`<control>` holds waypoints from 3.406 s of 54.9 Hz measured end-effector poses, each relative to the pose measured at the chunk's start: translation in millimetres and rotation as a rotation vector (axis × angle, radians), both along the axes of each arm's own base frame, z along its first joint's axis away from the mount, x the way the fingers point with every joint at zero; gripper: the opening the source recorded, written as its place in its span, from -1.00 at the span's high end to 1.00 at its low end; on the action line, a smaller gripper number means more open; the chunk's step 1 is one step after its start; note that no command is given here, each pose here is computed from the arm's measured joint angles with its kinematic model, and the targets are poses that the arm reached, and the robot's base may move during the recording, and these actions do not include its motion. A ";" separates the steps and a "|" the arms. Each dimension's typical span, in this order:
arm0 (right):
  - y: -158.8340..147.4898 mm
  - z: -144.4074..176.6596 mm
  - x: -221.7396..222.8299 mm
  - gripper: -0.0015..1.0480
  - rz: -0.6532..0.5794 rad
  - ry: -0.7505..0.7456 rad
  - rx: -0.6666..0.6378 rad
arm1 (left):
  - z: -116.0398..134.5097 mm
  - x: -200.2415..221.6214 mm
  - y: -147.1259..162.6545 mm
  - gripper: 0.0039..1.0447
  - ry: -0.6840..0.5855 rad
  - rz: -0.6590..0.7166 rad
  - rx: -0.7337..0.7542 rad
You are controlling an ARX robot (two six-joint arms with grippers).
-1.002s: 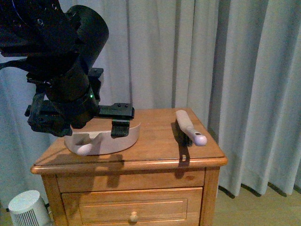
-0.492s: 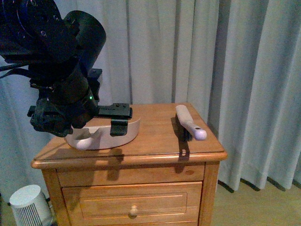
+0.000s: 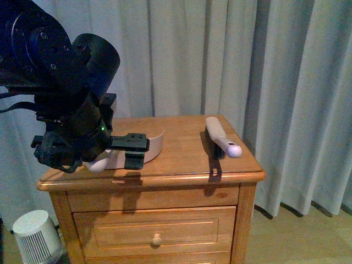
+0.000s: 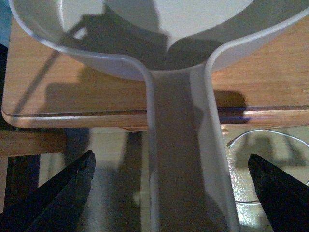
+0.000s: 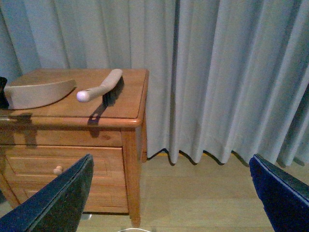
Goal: Clean up trash
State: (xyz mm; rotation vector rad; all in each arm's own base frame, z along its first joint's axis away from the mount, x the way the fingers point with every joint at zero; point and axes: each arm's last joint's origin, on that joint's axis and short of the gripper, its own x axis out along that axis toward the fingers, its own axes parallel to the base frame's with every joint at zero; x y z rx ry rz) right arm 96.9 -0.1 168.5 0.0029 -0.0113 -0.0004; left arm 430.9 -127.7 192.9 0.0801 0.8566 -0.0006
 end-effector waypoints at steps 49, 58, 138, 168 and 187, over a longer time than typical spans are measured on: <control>0.0 0.0 0.0 -0.86 0.000 0.000 0.000 | -4.6 0.8 5.0 0.49 -0.010 -0.022 0.042; 0.0 0.0 0.0 -0.86 0.000 0.000 0.000 | -3.5 1.3 7.6 0.49 -0.014 -0.015 0.046; 0.0 0.0 0.0 -0.86 0.000 0.000 0.000 | 115.0 -295.3 108.7 0.49 -0.876 -0.180 0.254; 0.0 0.0 0.0 -0.86 0.000 0.000 0.000 | 95.1 -302.1 116.5 0.49 -0.823 -0.113 0.152; 0.0 0.0 0.0 -0.86 0.000 0.000 0.000 | 95.0 -302.0 116.5 0.49 -0.823 -0.103 0.128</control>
